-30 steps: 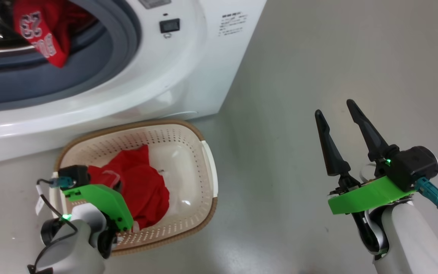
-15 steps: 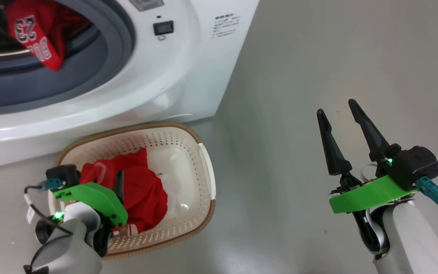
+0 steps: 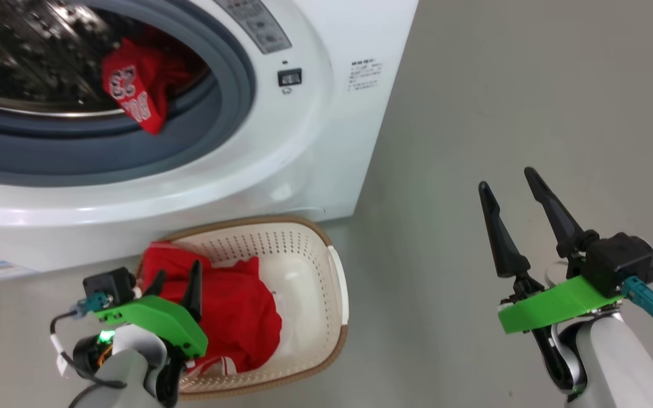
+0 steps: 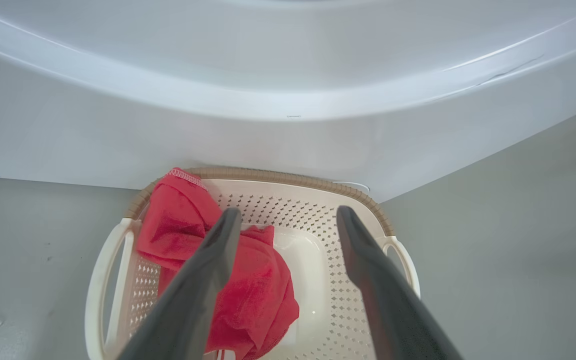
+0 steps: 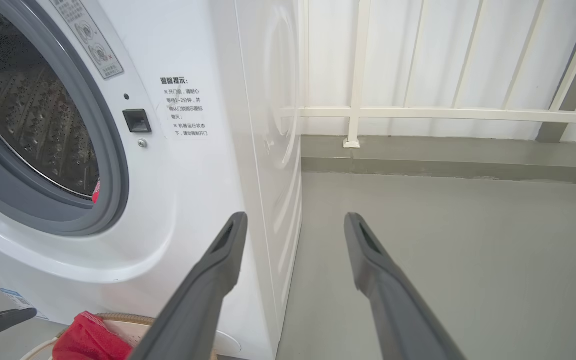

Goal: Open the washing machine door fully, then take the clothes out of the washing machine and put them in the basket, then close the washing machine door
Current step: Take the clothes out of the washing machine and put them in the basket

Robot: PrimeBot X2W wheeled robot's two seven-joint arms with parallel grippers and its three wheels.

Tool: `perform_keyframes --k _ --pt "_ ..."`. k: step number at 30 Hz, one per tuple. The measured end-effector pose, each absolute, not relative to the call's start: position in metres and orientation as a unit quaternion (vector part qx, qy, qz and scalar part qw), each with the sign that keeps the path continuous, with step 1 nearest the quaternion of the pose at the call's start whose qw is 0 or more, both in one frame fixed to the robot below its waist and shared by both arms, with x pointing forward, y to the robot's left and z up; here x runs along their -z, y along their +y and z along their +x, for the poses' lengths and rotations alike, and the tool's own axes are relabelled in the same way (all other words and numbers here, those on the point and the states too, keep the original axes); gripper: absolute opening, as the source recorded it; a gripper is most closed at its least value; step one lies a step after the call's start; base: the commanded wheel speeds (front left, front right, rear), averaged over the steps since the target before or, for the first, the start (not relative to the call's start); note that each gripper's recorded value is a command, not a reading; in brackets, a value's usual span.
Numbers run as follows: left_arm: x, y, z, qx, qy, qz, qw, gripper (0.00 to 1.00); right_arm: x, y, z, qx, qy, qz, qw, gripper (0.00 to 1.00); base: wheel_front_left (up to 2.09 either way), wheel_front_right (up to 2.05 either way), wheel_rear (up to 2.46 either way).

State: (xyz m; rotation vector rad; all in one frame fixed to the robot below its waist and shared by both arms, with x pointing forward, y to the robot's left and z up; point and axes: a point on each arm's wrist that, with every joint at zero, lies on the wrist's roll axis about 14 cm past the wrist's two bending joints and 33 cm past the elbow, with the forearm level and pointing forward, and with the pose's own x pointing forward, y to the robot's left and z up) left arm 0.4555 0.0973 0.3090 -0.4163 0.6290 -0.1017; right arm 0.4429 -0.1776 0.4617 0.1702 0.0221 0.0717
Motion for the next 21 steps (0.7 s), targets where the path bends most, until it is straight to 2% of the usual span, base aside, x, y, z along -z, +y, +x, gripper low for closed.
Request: perform_keyframes --k 10,21 --pt "-0.371 0.126 0.454 0.047 0.203 -0.204 0.957 1.00 -0.485 -0.171 0.424 -0.049 -0.014 0.082 0.995 1.00 0.00 0.00 0.00" --pt "-0.428 0.148 0.425 0.041 0.098 -0.198 0.974 1.00 -0.509 -0.174 0.400 -0.045 -0.044 0.084 0.995 1.00 0.00 0.00 0.00"
